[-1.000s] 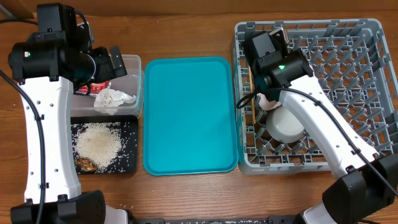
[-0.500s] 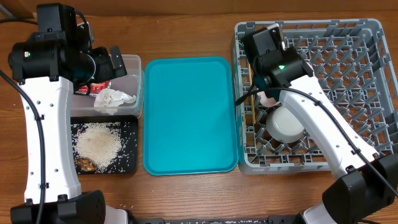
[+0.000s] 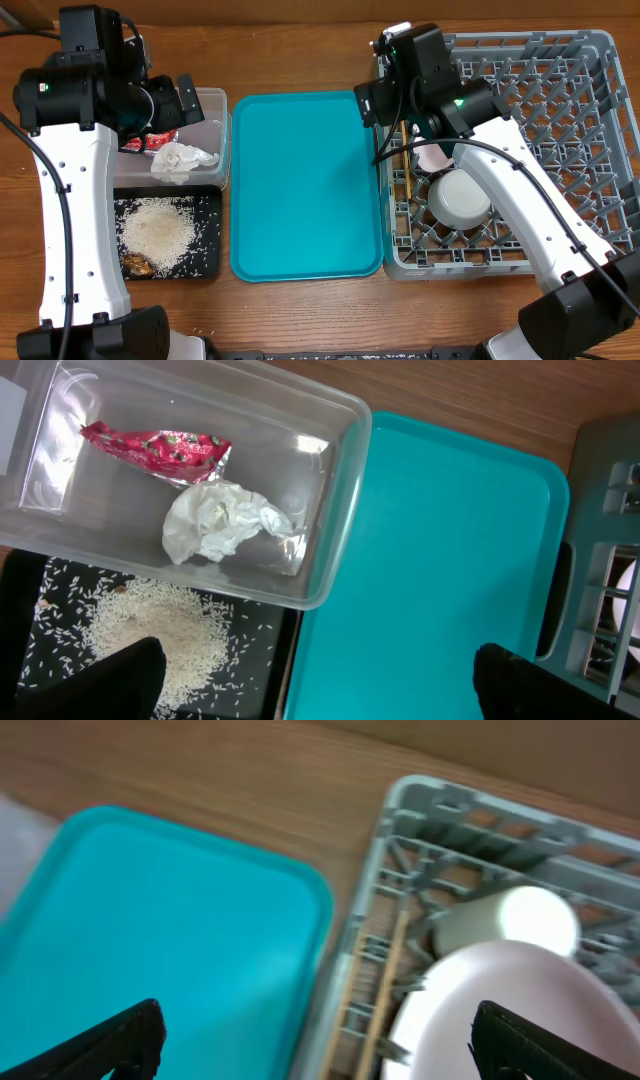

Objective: Sort waste into correct bins and load items into the dishwasher
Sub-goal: 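Lower plate upright into rack slots beside the bowls, then release plate and withdraw right gripper toward front of table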

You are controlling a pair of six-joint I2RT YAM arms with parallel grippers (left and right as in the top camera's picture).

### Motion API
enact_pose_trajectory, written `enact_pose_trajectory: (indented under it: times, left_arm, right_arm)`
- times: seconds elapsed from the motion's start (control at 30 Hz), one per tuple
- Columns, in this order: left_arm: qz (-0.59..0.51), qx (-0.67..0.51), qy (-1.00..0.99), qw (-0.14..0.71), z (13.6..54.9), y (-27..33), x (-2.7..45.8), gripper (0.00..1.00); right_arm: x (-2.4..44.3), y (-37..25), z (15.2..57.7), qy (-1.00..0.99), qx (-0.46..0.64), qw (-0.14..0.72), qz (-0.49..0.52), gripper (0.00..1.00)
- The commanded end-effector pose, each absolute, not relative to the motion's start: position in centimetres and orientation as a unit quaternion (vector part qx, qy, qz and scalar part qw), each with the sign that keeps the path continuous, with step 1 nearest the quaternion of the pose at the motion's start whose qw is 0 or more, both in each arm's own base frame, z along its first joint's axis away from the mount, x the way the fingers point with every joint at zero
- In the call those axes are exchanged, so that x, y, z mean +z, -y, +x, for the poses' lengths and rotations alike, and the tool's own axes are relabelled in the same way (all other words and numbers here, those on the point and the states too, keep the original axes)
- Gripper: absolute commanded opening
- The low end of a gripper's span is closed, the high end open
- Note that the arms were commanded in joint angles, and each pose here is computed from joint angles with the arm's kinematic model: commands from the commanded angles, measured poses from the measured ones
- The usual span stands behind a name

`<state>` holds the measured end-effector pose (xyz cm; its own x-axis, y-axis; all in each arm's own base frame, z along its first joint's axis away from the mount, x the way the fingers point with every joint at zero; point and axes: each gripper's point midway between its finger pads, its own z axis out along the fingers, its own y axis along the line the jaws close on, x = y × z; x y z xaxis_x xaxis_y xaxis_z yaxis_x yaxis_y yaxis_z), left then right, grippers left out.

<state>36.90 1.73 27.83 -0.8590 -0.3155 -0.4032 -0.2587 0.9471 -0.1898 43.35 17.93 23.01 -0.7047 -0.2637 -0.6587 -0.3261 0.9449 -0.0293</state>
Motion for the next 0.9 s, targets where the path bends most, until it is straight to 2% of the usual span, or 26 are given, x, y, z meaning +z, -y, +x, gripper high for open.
enact_pose_trajectory:
  times: [0.0, 0.63, 0.87]
  left_arm:
    - [-0.156, -0.063, -0.962, 0.217, 37.0, -1.8, 27.6, 1.0]
    - [-0.156, -0.063, -0.962, 0.217, 37.0, -1.8, 27.6, 1.0]
    - [-0.156, -0.063, -0.962, 0.217, 37.0, -1.8, 27.6, 1.0]
  right_arm:
    - [25.1, -19.6, 42.6, -0.911, 0.096, 0.362, -0.174, 1.0]
    - [25.1, -19.5, 42.6, -0.912, 0.095, 0.36, -0.173, 1.0]
    - [29.4, -18.4, 40.7, -0.895, 0.093, 0.4, -0.174, 1.0]
